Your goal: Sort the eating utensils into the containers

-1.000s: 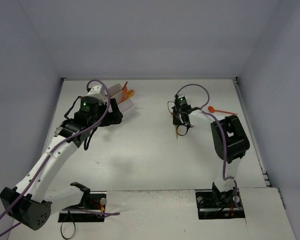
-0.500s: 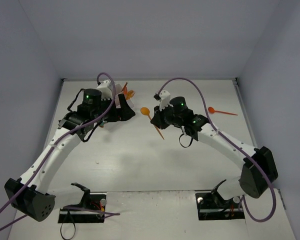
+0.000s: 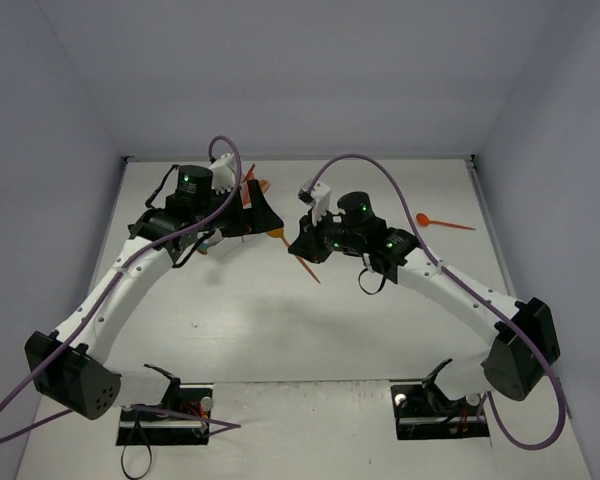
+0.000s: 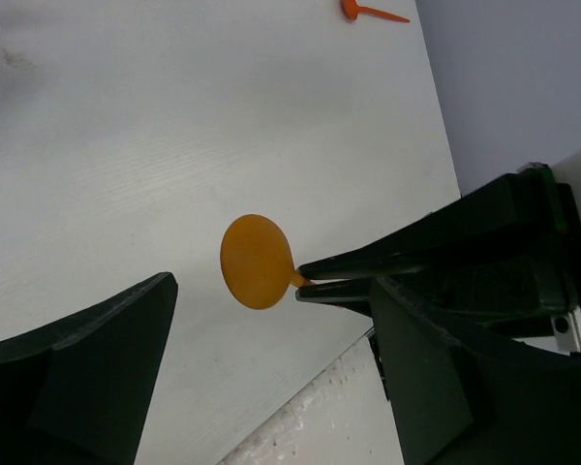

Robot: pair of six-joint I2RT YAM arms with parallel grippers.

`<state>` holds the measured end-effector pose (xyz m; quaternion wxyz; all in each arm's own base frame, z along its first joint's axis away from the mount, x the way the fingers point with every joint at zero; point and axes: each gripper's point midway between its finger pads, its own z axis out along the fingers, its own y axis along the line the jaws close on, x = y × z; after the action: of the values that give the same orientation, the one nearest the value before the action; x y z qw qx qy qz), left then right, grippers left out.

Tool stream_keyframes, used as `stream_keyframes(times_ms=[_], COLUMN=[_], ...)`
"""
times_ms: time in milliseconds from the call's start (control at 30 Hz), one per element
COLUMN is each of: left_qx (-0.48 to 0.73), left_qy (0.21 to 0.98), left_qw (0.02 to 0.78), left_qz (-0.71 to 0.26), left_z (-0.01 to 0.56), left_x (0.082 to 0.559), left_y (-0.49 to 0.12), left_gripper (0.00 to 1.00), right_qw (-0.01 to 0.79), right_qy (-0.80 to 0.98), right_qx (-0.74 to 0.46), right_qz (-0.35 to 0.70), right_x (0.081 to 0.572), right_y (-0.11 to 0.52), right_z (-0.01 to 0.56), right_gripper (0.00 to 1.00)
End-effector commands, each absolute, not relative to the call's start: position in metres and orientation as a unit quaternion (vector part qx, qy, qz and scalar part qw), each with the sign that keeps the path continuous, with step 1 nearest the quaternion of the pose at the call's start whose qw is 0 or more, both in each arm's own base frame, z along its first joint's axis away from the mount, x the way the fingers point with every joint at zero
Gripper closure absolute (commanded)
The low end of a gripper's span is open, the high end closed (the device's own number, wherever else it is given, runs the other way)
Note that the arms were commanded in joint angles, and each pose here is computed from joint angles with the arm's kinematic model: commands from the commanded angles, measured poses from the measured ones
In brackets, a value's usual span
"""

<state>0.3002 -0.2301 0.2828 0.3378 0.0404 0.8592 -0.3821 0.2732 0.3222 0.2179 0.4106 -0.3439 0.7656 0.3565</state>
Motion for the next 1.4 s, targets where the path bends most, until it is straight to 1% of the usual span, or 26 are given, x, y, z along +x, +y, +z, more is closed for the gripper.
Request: stream_keyframes(times_ms=[0, 100, 300, 600, 700, 767, 900, 933, 967, 1000, 1067, 1100, 1167, 1200, 1233, 1300, 1333, 1367], left_qx=[0.034, 0.032, 0.030, 0.024, 0.019, 0.020, 0.018, 0.018, 0.016, 0.014, 0.012, 0.010, 0.005, 0.002, -0.003, -0.014, -0.021, -0.031], left_qy=[0.837, 0.829, 0.813, 0.787, 0.778, 0.774, 0.769, 0.768, 0.767, 0.767, 0.763, 0.759, 0.757, 0.757, 0.757, 0.760, 0.762, 0.762], left_qw=[0.346, 0.346, 0.331, 0.315, 0.309, 0.310, 0.305, 0.304, 0.304, 0.302, 0.303, 0.307, 0.313, 0.319, 0.330, 0.350, 0.366, 0.383], left_qz=[-0.423, -0.437, -0.478, -0.531, -0.546, -0.552, -0.561, -0.563, -0.564, -0.566, -0.570, -0.574, -0.574, -0.571, -0.563, -0.547, -0.534, -0.521], left_z=[0.311, 0.315, 0.327, 0.339, 0.343, 0.347, 0.348, 0.348, 0.349, 0.348, 0.349, 0.351, 0.351, 0.351, 0.350, 0.348, 0.345, 0.344], left_x=[0.304, 0.307, 0.307, 0.304, 0.303, 0.302, 0.301, 0.301, 0.302, 0.301, 0.302, 0.303, 0.304, 0.306, 0.310, 0.318, 0.324, 0.332], left_y=[-0.237, -0.240, -0.249, -0.255, -0.257, -0.258, -0.260, -0.261, -0.260, -0.260, -0.260, -0.259, -0.257, -0.254, -0.249, -0.240, -0.233, -0.225], left_gripper=[0.27, 0.31, 0.48, 0.65, 0.74, 0.84, 0.97, 1.00, 1.00, 1.00, 1.00, 1.00, 1.00, 1.00, 1.00, 1.00, 1.00, 1.00], right_qw=[0.472, 0.473, 0.476, 0.481, 0.483, 0.484, 0.486, 0.486, 0.487, 0.487, 0.488, 0.489, 0.492, 0.494, 0.496, 0.500, 0.504, 0.506], right_qy=[0.708, 0.704, 0.701, 0.698, 0.698, 0.698, 0.701, 0.701, 0.701, 0.701, 0.703, 0.704, 0.708, 0.712, 0.717, 0.722, 0.725, 0.728], right_qx=[-0.358, -0.360, -0.363, -0.365, -0.365, -0.365, -0.364, -0.364, -0.363, -0.364, -0.363, -0.361, -0.353, -0.347, -0.339, -0.329, -0.322, -0.316], right_qz=[0.385, 0.387, 0.388, 0.386, 0.383, 0.381, 0.375, 0.374, 0.374, 0.373, 0.369, 0.368, 0.362, 0.360, 0.355, 0.347, 0.342, 0.337], right_x=[0.271, 0.269, 0.268, 0.268, 0.269, 0.269, 0.271, 0.271, 0.271, 0.271, 0.273, 0.274, 0.278, 0.280, 0.284, 0.288, 0.290, 0.292], right_y=[0.331, 0.331, 0.331, 0.331, 0.330, 0.329, 0.327, 0.327, 0.327, 0.327, 0.326, 0.326, 0.324, 0.322, 0.319, 0.313, 0.307, 0.302], right_z=[0.281, 0.284, 0.287, 0.289, 0.289, 0.288, 0.286, 0.286, 0.286, 0.286, 0.284, 0.285, 0.285, 0.285, 0.284, 0.285, 0.284, 0.284], right_gripper=[1.00, 1.00, 0.99, 0.99, 0.99, 0.97, 0.93, 0.91, 0.90, 0.85, 0.70, 0.57, 0.38, 0.35, 0.11, 0.02, 0.00, 0.00])
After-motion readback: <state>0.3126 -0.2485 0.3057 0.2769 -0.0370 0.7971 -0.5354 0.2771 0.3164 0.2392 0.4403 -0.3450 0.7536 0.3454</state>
